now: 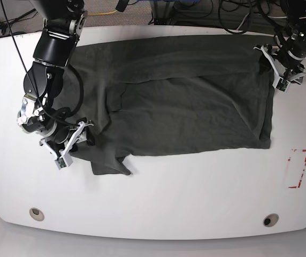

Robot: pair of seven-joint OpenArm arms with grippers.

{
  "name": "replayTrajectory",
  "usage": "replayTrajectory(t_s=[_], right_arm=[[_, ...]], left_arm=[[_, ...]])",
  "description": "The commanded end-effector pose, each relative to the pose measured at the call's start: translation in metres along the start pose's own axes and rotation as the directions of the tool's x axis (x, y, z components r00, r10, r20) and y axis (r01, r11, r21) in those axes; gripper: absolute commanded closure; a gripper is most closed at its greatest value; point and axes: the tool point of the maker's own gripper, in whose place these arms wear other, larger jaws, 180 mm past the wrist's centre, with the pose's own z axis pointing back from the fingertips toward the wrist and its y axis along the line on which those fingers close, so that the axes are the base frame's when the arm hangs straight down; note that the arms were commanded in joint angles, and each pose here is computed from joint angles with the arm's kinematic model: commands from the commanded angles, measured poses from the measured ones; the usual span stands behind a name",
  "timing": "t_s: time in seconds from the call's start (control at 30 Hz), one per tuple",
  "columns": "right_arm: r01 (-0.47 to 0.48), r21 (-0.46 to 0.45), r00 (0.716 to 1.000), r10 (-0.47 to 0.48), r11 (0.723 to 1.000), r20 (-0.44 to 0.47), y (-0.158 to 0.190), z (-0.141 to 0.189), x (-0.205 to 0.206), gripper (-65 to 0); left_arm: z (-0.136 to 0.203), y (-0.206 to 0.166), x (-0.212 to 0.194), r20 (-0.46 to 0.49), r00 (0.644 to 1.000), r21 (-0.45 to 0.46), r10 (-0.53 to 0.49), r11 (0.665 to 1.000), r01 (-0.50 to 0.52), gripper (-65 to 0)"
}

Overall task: Fold the T-shirt properly
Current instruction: 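Move the left gripper to the hem corner opposite the right gripper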

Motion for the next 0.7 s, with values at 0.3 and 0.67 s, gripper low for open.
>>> replayTrajectory(t_s=[0.3, 0.67], right_arm=[[0.048, -0.025, 0.996, -0.046, 0.999, 0.074, -0.050, -0.003, 0.040, -39.5], [0.131, -0.077, 0.991, -0.129, 0.988, 0.030, -0.091, -0.036, 0.018, -39.3]], left_arm=[[0.000, 0.027, 0.070, 0.191, 0.982, 0.074, -0.004, 0.997, -0.010, -36.9], [-0.001, 0.059, 0.121, 0.231, 0.973, 0.146, 0.012, 0.988, -0.046, -36.9]])
